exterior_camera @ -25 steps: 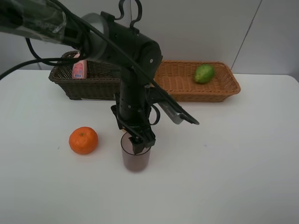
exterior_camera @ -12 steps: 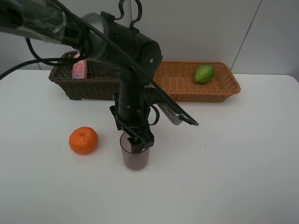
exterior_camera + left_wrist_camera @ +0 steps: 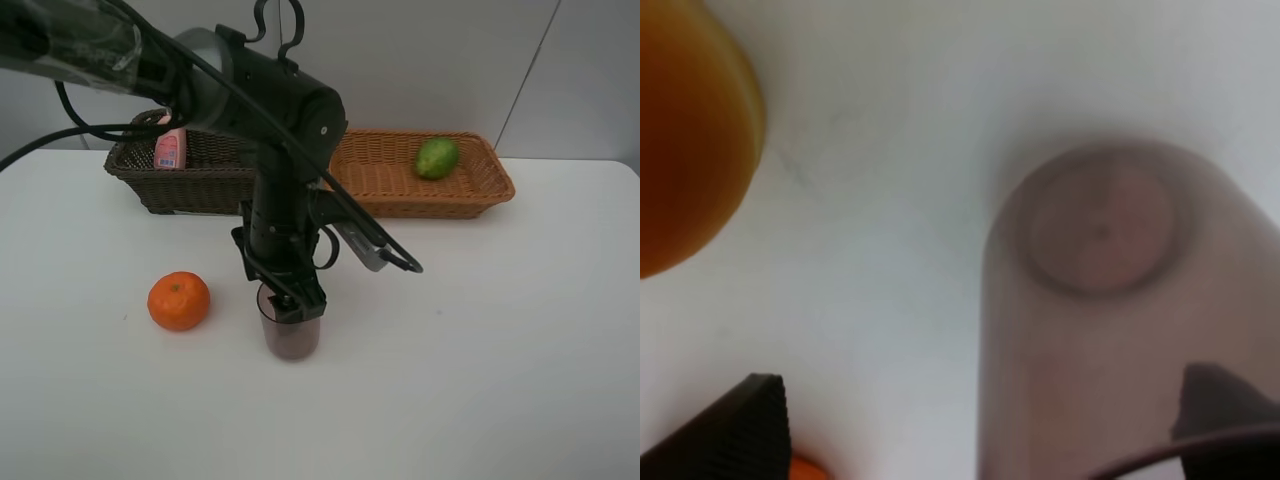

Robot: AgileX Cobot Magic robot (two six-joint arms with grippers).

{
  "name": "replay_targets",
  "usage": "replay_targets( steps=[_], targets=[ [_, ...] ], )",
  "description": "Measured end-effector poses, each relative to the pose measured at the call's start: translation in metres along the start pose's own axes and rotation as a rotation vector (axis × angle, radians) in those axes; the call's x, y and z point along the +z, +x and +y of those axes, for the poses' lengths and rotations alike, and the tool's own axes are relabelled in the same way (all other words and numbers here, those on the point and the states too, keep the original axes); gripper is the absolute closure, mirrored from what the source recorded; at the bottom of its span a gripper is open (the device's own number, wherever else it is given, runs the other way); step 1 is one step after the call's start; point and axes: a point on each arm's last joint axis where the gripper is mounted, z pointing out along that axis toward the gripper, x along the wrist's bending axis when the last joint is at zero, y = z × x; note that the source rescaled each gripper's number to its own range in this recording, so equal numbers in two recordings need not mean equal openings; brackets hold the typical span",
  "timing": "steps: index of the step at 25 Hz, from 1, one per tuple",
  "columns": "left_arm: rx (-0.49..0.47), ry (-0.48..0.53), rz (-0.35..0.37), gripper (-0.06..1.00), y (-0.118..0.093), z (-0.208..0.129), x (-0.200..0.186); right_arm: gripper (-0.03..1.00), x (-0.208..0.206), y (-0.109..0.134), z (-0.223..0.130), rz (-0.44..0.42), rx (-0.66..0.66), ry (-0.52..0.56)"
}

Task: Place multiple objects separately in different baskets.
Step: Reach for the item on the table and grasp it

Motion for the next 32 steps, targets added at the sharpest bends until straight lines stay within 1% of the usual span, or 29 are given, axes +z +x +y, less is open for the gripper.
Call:
replay_targets(
  steps=[13, 16, 17, 18, 19, 20, 21, 23, 24, 25, 32],
  targets=[
    [0.006, 0.004, 0.0, -0.06, 0.0, -0.0004, 0.0, -0.03, 0.0, 0.0, 0.0, 0.0, 0.0, 0.0],
    [0.006, -0.004, 0.001, -0.02, 0.0001, 0.0004, 0.0, -0.03, 0.0, 0.0, 0.0, 0.0, 0.0, 0.0],
    [0.006, -0.009, 0.002, 0.02, 0.0002, 0.0008, 0.0, -0.03, 0.0, 0.0, 0.0, 0.0, 0.0, 0.0],
    [0.006, -0.012, 0.003, 0.09, 0.0003, 0.0011, 0.0, -0.03, 0.0, 0.0, 0.0, 0.0, 0.0, 0.0],
    [0.006, -0.013, 0.003, 0.17, 0.0003, 0.0012, 0.0, -0.03, 0.0, 0.0, 0.0, 0.0, 0.0, 0.0],
    [0.006, -0.014, 0.003, 0.41, 0.0003, 0.0013, 0.0, -0.03, 0.0, 0.0, 0.0, 0.0, 0.0, 0.0],
    [0.006, -0.013, 0.003, 0.53, 0.0003, 0.0012, 0.0, -0.03, 0.0, 0.0, 0.0, 0.0, 0.0, 0.0],
    [0.006, -0.006, 0.002, 0.82, 0.0002, 0.0005, 0.0, -0.03, 0.0, 0.0, 0.0, 0.0, 0.0, 0.0],
    [0.007, -0.003, 0.002, 0.9, 0.0002, 0.0002, 0.0, -0.03, 0.0, 0.0, 0.0, 0.0, 0.0, 0.0],
    [0.007, 0.002, 0.001, 0.94, 0.0001, -0.0002, 0.0, -0.03, 0.0, 0.0, 0.0, 0.0, 0.0, 0.0],
    [0.007, 0.006, 0.001, 0.94, 0.0001, -0.0006, 0.0, -0.03, 0.0, 0.0, 0.0, 0.0, 0.0, 0.0]
  ],
)
